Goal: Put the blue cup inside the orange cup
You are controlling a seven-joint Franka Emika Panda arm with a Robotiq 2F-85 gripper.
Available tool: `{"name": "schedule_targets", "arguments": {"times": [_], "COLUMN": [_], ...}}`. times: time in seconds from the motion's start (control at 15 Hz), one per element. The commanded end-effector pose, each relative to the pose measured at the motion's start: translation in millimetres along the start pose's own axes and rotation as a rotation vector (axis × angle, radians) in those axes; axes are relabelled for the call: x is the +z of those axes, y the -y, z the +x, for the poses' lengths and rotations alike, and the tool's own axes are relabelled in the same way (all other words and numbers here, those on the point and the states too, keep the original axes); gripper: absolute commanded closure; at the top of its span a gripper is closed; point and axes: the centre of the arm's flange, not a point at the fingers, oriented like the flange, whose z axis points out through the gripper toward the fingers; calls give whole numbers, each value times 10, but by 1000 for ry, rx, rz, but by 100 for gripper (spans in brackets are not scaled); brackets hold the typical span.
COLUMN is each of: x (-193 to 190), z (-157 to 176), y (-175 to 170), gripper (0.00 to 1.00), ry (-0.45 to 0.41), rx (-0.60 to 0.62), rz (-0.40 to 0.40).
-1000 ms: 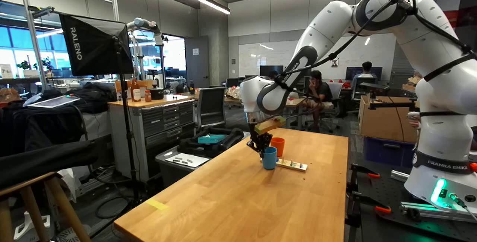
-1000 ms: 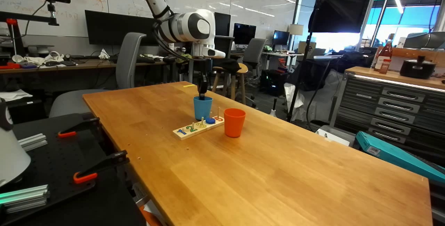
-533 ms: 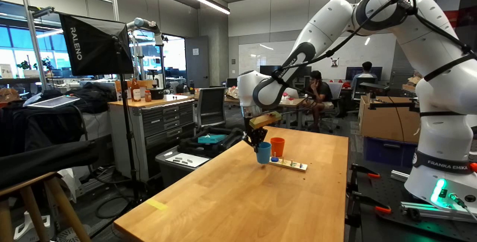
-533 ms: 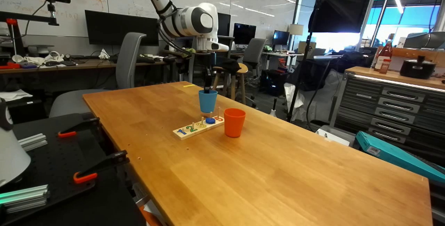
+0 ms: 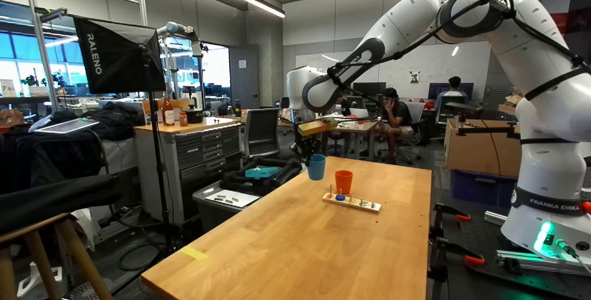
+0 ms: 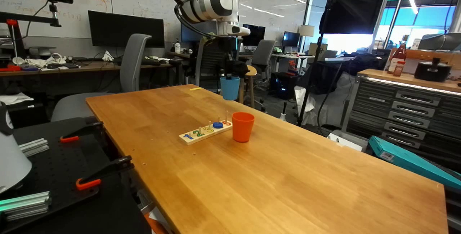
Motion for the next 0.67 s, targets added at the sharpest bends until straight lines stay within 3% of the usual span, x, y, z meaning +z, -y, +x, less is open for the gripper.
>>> {"name": "schedule_targets", "arguments": {"times": [0.0,0.27,0.6], "x": [-183,-195,-106], "z": [330,552,576], "y": [-206,-559,-950], "gripper": [99,99,99], "ry": [-7,3,55], "rx": [70,130,150], "rz": [-36,-69,-137]}}
